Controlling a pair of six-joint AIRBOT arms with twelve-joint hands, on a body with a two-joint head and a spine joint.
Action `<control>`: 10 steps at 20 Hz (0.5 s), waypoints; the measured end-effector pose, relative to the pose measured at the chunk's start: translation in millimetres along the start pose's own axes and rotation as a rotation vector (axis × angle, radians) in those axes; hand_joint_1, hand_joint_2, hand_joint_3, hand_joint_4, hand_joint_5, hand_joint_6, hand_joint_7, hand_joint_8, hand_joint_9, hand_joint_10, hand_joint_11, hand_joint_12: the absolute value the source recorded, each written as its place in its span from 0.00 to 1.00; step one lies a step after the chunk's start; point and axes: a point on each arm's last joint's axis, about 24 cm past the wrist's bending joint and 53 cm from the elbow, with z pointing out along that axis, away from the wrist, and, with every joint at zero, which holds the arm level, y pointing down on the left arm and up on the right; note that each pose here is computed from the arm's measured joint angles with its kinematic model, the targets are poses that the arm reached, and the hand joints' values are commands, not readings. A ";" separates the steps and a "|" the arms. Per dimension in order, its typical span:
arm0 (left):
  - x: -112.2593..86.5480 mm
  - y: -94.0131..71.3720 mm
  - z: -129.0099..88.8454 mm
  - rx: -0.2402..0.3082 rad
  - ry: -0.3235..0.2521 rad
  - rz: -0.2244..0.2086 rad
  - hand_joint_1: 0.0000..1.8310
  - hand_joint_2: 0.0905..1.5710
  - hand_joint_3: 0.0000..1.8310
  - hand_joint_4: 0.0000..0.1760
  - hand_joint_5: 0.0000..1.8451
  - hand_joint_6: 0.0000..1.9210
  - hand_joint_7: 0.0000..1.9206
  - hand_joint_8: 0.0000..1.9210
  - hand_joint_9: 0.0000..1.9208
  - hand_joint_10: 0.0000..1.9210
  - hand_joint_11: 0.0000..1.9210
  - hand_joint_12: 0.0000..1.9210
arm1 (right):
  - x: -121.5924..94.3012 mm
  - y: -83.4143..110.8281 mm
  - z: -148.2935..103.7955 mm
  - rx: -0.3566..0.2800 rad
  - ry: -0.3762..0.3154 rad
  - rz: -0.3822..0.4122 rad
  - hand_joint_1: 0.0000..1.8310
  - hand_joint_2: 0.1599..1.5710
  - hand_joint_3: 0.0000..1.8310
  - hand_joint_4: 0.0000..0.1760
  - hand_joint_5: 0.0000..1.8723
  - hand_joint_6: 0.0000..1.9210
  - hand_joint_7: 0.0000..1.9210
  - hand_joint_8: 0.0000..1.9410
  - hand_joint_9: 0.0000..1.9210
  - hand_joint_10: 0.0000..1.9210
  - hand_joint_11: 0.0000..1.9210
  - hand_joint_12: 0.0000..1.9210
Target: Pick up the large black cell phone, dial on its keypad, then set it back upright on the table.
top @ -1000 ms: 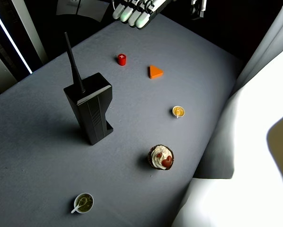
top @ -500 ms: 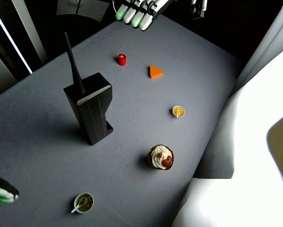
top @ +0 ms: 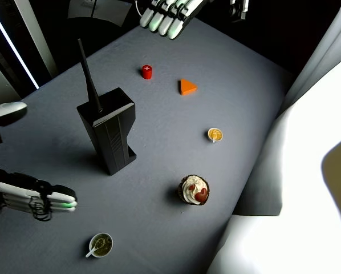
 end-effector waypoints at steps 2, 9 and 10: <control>0.0 0.7 0.0 -0.003 0.000 -0.003 0.00 0.70 0.00 0.17 0.07 0.00 0.06 0.00 0.04 0.00 0.00 0.10 | 4.3 -7.3 7.0 0.024 0.020 -0.008 0.41 0.52 0.00 0.00 0.00 0.00 0.00 0.00 0.00 0.00 0.00 0.04; -0.2 0.6 0.0 -0.003 -0.001 -0.007 0.00 0.70 0.00 0.10 0.06 0.00 0.06 0.00 0.04 0.00 0.00 0.11 | 15.0 -7.1 25.2 -0.012 0.034 -0.005 0.46 0.50 0.00 0.00 0.00 0.00 0.00 0.00 0.00 0.00 0.01 0.01; -0.1 0.6 0.0 -0.003 0.000 -0.009 0.00 0.70 0.00 0.10 0.07 0.00 0.06 0.00 0.05 0.00 0.00 0.13 | 19.3 -7.5 27.9 -0.017 0.041 0.005 0.45 0.50 0.00 0.00 0.00 0.00 0.00 0.00 0.00 0.00 0.00 0.01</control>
